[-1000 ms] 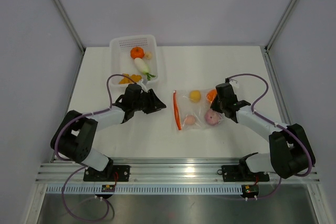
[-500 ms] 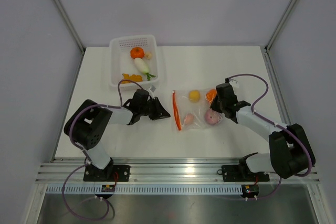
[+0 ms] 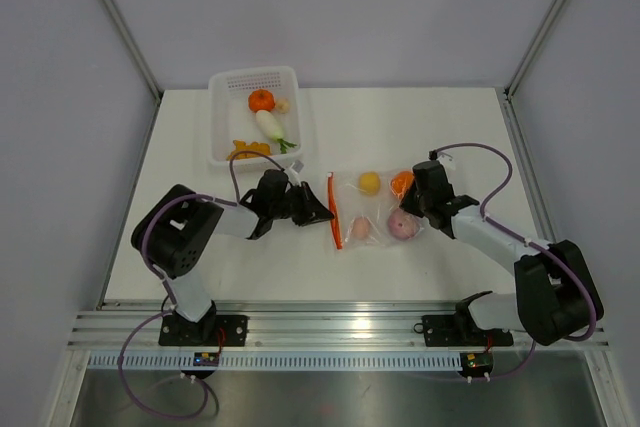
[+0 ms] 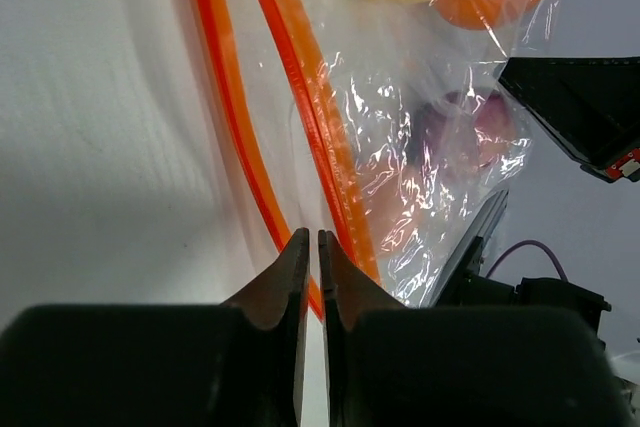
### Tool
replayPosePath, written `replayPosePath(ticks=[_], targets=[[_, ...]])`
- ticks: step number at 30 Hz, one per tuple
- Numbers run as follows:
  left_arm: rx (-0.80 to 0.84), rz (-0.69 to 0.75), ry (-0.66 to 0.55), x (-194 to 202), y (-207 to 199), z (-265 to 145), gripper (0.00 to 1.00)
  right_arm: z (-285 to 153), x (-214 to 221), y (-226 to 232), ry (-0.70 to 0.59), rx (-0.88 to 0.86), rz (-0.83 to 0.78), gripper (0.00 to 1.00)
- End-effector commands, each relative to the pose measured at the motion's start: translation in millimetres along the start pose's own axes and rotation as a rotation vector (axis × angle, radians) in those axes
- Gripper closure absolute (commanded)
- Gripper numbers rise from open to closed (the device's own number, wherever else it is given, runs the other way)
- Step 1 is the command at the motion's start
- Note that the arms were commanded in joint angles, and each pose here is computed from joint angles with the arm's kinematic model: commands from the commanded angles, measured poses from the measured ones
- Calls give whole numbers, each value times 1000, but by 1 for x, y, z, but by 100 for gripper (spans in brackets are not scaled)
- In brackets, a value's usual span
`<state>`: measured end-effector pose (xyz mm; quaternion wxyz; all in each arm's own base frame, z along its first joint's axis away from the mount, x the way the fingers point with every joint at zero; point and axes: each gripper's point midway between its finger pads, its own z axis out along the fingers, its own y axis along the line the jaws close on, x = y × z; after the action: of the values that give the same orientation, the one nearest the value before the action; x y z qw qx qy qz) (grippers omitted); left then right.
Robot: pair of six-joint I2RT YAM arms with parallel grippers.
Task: Open the zip-top bag and remove the fake food
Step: Pick up the food from the zipper food storage bag.
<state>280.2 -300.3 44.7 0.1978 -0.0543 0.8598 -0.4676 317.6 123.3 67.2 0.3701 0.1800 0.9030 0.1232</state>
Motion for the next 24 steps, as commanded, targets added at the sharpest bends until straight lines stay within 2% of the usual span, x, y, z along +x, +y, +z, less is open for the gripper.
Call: replayPosePath(ticks=[1,9,12,19,24], targets=[[111,4,20,-3,-23,13,92,-5,-14,9,-49,-44,29,100],[171,-33,48,3,-32,19,91,-5,-12,12,-40,-58,29,100],[231,-52,62,4,-44,15,83,-4,-11,13,-36,-63,31,100],[374,-59,73,7,-70,6,81,-6,-11,14,-35,-74,32,100],[396,-36,61,6,-77,1,80,-6,-11,13,-38,-71,33,100]])
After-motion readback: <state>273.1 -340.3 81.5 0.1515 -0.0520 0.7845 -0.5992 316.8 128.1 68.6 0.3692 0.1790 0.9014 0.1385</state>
